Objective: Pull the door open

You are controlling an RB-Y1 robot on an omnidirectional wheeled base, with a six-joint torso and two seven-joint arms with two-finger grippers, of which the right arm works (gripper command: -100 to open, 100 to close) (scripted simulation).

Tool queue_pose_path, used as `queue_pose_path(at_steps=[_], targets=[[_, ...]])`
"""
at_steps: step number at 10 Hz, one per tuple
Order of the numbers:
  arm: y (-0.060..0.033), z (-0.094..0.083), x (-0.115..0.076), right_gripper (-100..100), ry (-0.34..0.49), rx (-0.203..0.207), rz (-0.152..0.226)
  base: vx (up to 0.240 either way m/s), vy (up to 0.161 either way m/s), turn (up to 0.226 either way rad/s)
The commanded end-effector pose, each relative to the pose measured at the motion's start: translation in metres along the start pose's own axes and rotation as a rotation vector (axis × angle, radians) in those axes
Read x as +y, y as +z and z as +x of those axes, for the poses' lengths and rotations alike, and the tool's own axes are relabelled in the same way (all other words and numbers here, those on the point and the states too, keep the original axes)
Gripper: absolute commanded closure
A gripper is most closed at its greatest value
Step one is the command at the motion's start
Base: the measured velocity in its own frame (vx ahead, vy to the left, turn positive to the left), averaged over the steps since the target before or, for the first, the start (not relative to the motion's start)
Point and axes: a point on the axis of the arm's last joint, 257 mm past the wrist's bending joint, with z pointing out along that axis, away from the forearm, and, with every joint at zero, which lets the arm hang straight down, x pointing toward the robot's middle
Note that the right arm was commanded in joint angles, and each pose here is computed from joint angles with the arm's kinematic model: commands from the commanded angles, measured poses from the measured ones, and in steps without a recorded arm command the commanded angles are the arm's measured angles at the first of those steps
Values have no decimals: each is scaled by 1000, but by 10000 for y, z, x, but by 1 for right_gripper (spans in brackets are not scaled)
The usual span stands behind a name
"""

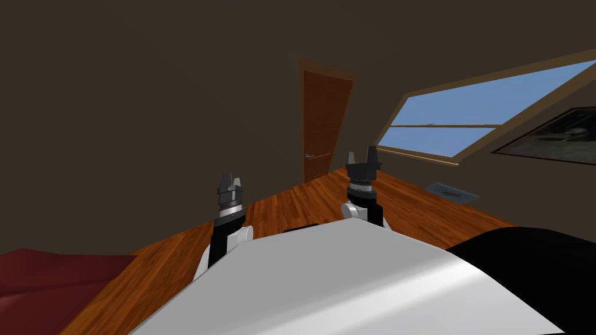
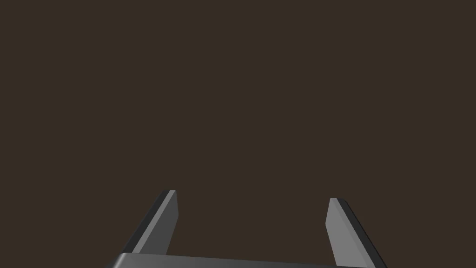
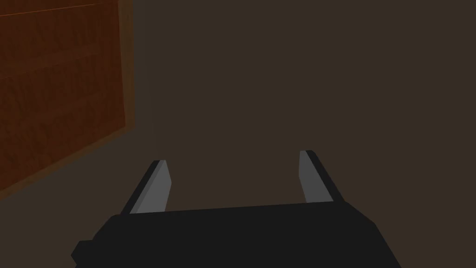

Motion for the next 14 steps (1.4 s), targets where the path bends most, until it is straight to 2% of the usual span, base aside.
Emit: queue_pose_path(at_steps=[1,6,7,10,11,14], targets=[[-36,9,-113,-100,4,7,20,70,-60,58],[-171,29,-480,-100,16,26,87,137,-25,54],[-228,33,-615,-100,20,33,112,127,-53,82],[-331,38,-842,-100,27,42,155,111,-50,60],[-409,39,-1000,-100,31,49,185,129,-58,104],[-551,34,-1259,-100,37,58,237,121,-62,72]])
